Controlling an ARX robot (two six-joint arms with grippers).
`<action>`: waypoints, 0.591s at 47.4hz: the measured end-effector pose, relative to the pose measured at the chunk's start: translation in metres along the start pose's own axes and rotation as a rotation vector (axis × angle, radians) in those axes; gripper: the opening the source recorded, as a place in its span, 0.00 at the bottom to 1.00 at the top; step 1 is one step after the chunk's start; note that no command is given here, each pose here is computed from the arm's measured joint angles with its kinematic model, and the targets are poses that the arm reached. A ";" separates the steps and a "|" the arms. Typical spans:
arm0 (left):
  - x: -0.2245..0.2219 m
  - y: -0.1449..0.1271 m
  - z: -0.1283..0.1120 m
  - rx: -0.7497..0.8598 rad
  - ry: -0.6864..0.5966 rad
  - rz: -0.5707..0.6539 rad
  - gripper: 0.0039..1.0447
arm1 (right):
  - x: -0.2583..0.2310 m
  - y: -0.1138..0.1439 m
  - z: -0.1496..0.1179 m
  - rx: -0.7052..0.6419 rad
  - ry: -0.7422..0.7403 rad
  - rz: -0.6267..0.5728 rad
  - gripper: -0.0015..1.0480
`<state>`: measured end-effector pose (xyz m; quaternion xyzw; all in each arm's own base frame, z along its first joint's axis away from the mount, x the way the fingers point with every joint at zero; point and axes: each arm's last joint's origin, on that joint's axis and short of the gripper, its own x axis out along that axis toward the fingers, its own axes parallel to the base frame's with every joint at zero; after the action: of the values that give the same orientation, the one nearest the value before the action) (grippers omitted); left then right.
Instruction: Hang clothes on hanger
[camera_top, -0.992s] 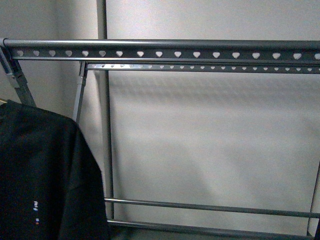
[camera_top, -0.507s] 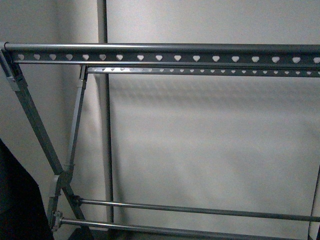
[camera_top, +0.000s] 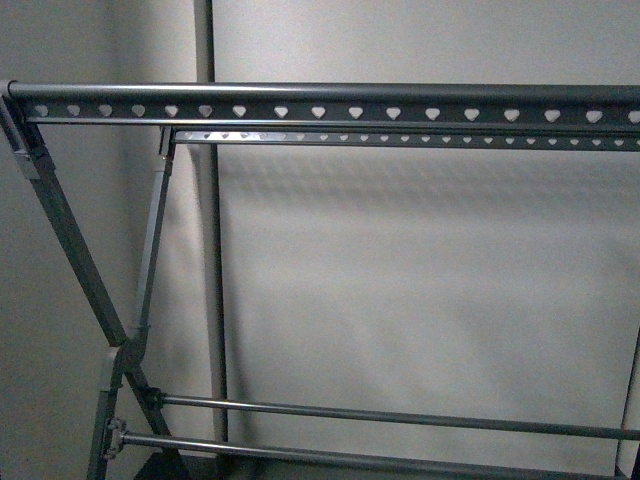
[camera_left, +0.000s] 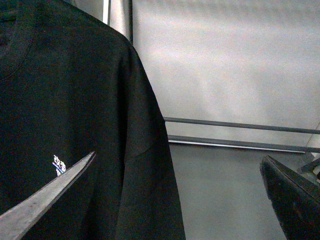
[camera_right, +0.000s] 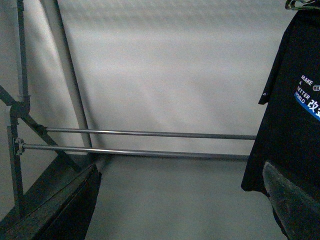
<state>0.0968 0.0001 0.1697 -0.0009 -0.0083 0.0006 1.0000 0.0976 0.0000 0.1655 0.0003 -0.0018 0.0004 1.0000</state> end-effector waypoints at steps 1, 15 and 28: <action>0.000 0.000 0.000 0.000 0.000 0.000 0.94 | 0.000 0.000 0.000 0.000 0.000 0.000 0.93; 0.059 0.000 0.053 -0.073 0.072 -0.157 0.94 | 0.000 0.000 0.000 0.000 0.000 0.000 0.93; 0.142 0.034 0.094 -0.445 0.215 0.268 0.94 | 0.000 0.000 0.000 0.000 0.000 0.000 0.93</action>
<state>0.2373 0.0344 0.2661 -0.2213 0.0979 0.1310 0.9614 0.0976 0.0000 0.1655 0.0003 -0.0020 0.0006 1.0000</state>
